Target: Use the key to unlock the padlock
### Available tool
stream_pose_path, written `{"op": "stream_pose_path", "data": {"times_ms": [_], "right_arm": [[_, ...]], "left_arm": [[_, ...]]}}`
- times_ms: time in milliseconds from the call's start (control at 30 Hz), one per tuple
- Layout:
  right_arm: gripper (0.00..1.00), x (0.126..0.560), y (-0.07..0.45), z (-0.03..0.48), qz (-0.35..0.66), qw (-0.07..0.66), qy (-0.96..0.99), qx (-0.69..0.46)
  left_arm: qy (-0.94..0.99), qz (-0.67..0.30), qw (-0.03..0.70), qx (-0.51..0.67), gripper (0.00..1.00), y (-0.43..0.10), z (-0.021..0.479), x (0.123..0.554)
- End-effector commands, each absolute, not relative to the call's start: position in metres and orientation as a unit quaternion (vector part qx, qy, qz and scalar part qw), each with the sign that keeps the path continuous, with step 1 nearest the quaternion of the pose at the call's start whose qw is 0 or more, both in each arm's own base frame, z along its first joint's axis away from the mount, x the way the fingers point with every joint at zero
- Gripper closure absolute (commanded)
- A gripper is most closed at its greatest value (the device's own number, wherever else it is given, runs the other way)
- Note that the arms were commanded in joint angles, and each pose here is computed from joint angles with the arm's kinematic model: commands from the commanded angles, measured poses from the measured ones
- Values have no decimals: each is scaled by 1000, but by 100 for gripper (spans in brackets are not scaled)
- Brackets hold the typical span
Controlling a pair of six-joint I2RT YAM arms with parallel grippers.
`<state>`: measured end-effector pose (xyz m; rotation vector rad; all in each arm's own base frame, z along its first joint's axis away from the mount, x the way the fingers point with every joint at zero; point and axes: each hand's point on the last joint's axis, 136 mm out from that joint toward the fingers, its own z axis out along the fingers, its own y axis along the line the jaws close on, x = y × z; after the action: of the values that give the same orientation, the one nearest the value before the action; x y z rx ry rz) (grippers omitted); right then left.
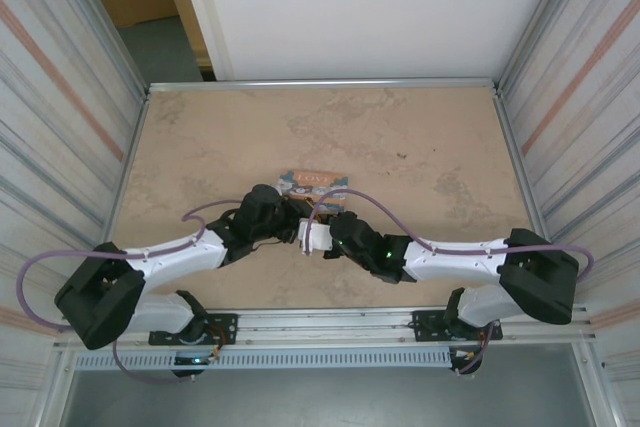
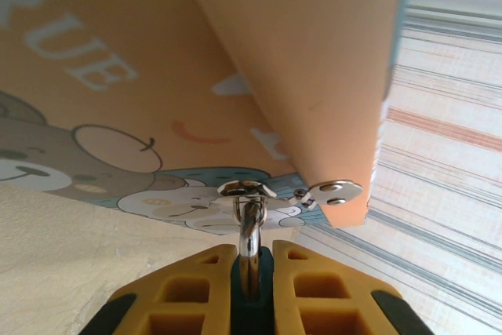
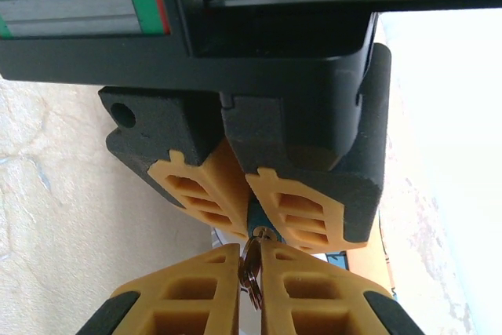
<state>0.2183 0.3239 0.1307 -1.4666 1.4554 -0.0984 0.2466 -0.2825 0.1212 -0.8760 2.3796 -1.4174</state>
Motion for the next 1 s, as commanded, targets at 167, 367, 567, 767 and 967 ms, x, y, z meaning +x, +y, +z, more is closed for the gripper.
{"op": "stream_pose_path", "data": {"times_ms": [167,367,567,767,967], "right_arm": [[97,229,323,139,8,522,655,-546],[100,231,321,145,47,526,679,-509],[100,233,322,155,101,535,701,-460],[100,237,320,165,167,536,733,-384],[100,242,313,168,237,482,796,-279]], "left_arm": [[800,-513,121,-288,100,-291,138,251],[800,-513,119,-289,100,-291,136,251],[800,-514,117,-287,100,-293,136,251],[800,-513,116,-288,100,-293,134,250],[800,-513,116,-288,100,-294,133,248]]}}
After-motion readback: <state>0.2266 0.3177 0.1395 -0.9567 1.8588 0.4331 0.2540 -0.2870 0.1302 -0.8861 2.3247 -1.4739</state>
